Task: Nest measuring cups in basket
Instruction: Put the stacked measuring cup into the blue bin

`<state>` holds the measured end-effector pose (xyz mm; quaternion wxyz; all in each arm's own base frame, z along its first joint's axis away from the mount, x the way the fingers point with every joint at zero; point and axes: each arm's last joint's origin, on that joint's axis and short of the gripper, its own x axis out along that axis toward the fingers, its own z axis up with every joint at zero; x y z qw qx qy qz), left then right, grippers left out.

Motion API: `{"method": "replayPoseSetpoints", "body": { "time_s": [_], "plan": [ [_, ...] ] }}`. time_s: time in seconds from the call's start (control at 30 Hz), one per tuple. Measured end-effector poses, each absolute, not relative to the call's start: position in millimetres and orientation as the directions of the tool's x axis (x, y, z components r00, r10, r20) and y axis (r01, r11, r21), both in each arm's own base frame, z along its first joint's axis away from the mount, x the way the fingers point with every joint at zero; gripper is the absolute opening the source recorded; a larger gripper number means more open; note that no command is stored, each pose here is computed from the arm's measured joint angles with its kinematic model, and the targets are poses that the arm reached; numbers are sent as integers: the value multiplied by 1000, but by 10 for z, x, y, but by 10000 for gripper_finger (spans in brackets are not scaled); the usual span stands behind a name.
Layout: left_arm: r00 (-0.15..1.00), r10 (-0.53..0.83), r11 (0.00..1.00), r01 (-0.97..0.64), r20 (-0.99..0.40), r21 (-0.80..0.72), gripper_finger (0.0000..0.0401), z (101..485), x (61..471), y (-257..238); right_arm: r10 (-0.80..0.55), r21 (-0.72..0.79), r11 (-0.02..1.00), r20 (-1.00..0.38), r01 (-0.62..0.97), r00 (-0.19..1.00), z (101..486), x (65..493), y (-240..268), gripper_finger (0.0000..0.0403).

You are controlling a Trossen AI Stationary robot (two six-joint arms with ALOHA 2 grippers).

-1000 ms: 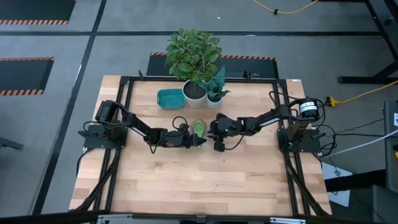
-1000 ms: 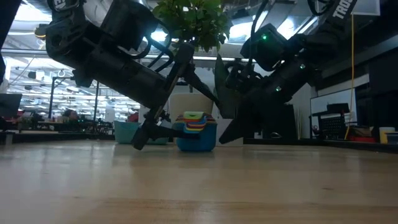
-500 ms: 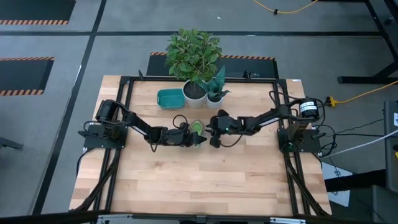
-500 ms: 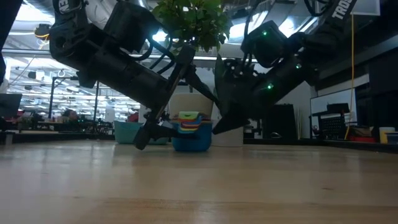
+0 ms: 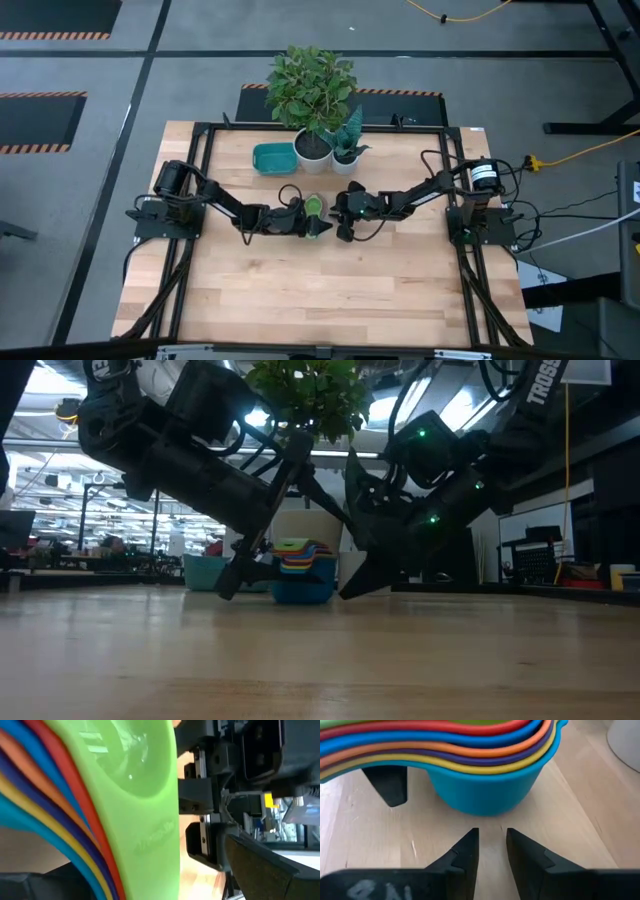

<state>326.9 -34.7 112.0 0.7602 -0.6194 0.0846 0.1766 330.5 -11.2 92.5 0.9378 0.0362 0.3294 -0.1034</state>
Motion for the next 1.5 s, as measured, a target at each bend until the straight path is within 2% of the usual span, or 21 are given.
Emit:
{"method": "replayPoseSetpoints", "body": {
  "time_s": [0.53, 0.83, 1.5],
  "plan": [
    [924, 160, 179, -373, -347, -910, 313, 1120, 3268, -358, -168, -3, 977, -632, 215, 757, 919, 3300, -112, 104],
    [924, 160, 179, -373, -347, -910, 247, 1120, 3268, -358, -168, -3, 977, -631, 215, 757, 920, 3301, -112, 104],
    [924, 160, 200, -375, -347, -905, 141, 1120, 3268, -358, -168, 0, 976, -632, 217, 757, 919, 3301, -112, 104]
  ]
}}
